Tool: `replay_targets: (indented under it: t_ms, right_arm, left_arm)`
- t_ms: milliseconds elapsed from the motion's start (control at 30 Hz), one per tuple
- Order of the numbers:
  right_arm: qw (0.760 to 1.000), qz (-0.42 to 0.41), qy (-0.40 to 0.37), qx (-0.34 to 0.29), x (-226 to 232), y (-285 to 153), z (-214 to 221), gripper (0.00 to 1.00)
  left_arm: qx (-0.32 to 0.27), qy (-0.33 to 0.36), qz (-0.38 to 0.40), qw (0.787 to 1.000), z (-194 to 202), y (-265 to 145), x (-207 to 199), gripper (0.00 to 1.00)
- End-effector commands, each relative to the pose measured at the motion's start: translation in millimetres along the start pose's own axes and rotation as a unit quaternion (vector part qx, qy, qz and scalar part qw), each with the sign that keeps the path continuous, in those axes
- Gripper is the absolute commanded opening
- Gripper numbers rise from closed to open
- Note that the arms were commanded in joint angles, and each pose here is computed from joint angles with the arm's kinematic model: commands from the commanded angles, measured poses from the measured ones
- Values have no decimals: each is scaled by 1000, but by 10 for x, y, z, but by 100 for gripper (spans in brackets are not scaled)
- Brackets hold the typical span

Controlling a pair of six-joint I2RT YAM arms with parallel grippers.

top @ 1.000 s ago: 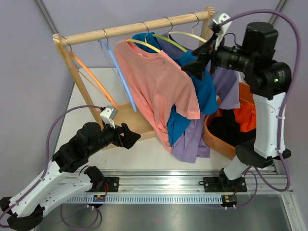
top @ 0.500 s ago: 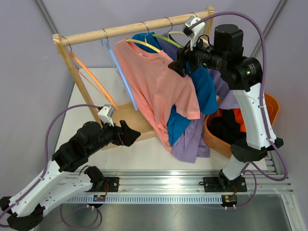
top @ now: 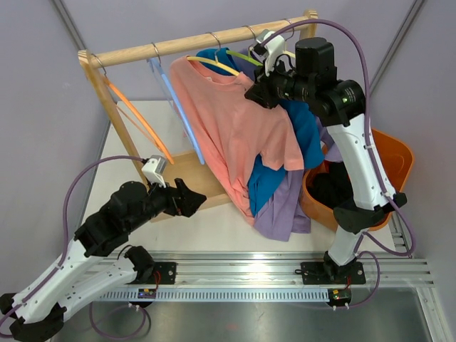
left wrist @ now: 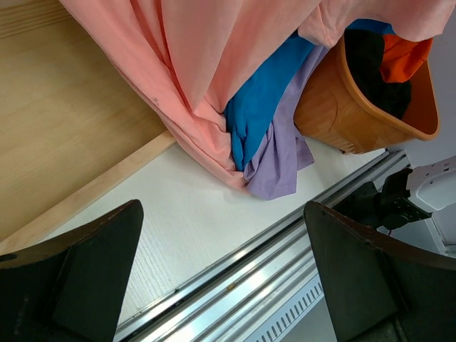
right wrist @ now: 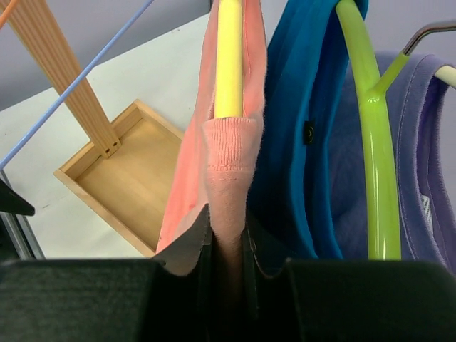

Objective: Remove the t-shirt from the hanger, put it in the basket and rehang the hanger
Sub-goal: Grab a hanger with a tshirt on it with the right arm

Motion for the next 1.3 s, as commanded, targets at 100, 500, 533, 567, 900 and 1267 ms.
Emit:
replay_targets:
  t_ms: [100, 500, 533, 567, 900, 1267]
  right_arm:
    - [992, 25, -32, -122, 66, -332, -583, 0]
    - [968, 34, -49, -242, 178, -720, -953, 0]
    - [968, 32, -50, -243, 192, -734, -949, 0]
    - [968, 32, -52, -245, 205, -765, -950, 0]
    - [972, 24, -91, -217, 293, -932, -731, 0]
    - [992, 20, -96, -80, 389, -1129, 169, 0]
  left_arm:
    - [-37, -13, 0, 999, -112, -84, -8, 99]
    - [-42, -13, -2, 999, -117, -104, 4, 99]
    - [-41, -13, -2, 999, -107, -102, 6, 99]
    - [-42, -13, -2, 999, -112, -109, 7, 99]
    - [-45, -7, -2, 999, -126, -117, 8, 99]
    - [-46, 16, 11, 999, -116, -132, -1, 99]
Point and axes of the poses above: each gripper's point midway between its finger pads, its own y axis out along the fingers, its own x axis along the line the jaws close on, z = x × y, the point moved 5 cm from there along -y, back along the fingers, and after that the axes turned 5 degrees about y, right-handed, at the moved point
